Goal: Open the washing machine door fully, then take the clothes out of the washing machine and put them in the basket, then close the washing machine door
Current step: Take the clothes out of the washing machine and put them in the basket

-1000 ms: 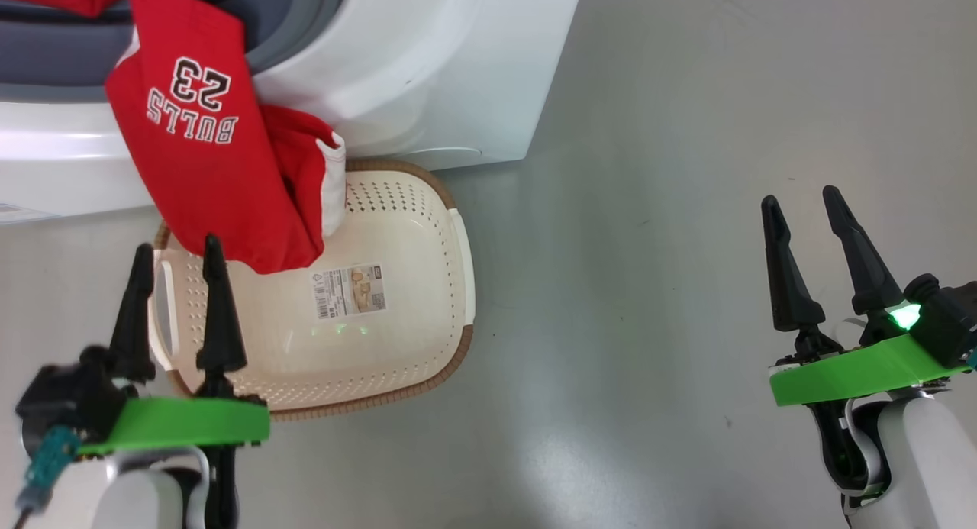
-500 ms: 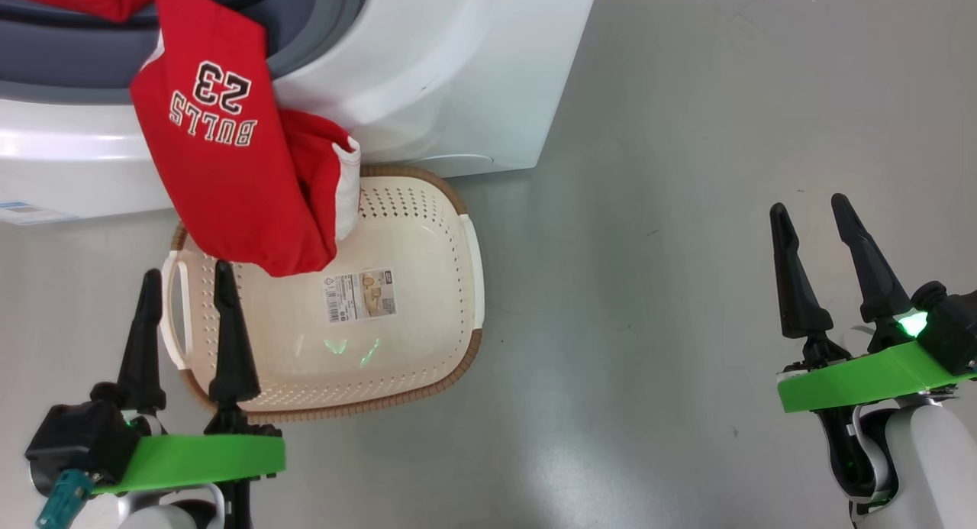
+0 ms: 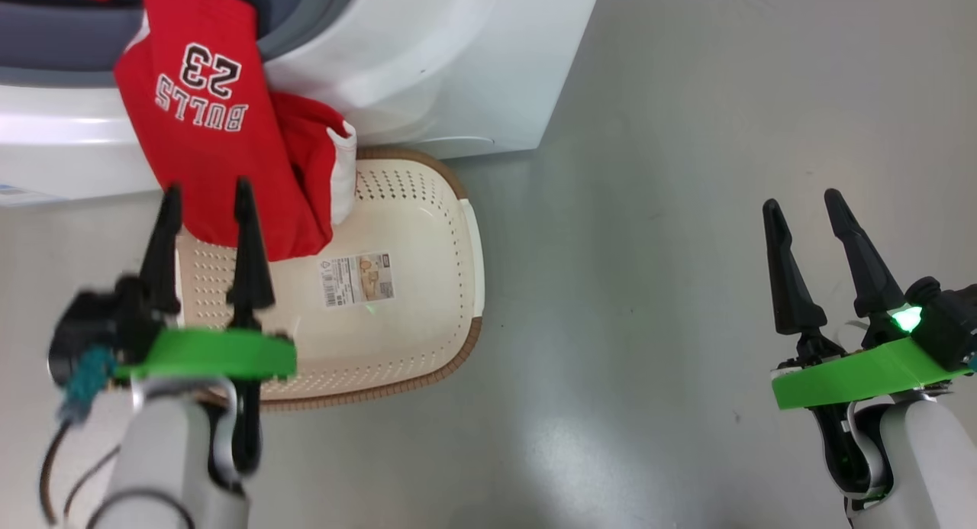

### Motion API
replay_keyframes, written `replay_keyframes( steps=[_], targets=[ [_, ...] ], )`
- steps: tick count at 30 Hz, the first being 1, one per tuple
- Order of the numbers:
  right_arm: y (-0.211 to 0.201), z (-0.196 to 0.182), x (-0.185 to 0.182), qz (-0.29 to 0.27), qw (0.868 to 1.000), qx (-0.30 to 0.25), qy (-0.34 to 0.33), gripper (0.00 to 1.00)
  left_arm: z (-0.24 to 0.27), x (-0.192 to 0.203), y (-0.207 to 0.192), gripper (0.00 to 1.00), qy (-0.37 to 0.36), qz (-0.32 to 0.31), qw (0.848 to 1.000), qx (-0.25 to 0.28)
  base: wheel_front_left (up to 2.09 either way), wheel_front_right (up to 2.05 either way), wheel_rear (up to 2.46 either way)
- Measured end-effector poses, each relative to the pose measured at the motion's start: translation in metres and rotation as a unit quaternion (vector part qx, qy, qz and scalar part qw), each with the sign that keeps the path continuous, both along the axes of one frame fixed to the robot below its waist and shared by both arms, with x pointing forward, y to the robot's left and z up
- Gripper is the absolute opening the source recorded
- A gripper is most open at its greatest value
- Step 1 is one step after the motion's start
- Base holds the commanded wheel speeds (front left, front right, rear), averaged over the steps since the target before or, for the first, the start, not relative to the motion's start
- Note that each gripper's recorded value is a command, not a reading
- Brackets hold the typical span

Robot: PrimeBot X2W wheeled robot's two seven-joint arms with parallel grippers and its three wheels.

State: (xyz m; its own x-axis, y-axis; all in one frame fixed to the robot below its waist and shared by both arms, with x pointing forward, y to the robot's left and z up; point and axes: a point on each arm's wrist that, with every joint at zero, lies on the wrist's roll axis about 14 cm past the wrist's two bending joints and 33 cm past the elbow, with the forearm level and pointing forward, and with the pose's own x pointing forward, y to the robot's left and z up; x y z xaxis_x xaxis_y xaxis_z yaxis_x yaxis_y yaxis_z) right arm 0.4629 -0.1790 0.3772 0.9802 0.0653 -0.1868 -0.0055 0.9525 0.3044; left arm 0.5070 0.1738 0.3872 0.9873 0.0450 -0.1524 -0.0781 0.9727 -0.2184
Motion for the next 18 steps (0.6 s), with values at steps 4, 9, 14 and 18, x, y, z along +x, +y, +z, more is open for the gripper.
replay_keyframes(
  steps=[4, 9, 14, 18],
  targets=[
    [0.0, -0.003, 0.004, 0.0, 1.0, -0.001, 0.001, 1.0, -0.015, 0.023, -0.008, 1.0, 0.018, -0.009, 1.0, 0.002, 0.0, 0.0, 0.0],
    [-0.002, -0.007, 0.007, -0.003, 1.0, -0.001, 0.003, 1.0, -0.036, 0.046, -0.02, 1.0, 0.047, -0.019, 0.999, 0.017, 0.0, 0.0, 0.0],
    [-0.01, -0.01, 0.006, -0.015, 1.0, -0.006, 0.008, 1.0, -0.043, 0.067, -0.021, 1.0, 0.055, -0.001, 0.998, 0.024, 0.0, 0.0, 0.0],
    [-0.015, -0.014, 0.003, -0.023, 1.0, -0.008, 0.014, 1.0, -0.053, 0.074, -0.026, 1.0, 0.066, -0.002, 0.998, 0.02, 0.0, 0.0, 0.0]
  ],
)
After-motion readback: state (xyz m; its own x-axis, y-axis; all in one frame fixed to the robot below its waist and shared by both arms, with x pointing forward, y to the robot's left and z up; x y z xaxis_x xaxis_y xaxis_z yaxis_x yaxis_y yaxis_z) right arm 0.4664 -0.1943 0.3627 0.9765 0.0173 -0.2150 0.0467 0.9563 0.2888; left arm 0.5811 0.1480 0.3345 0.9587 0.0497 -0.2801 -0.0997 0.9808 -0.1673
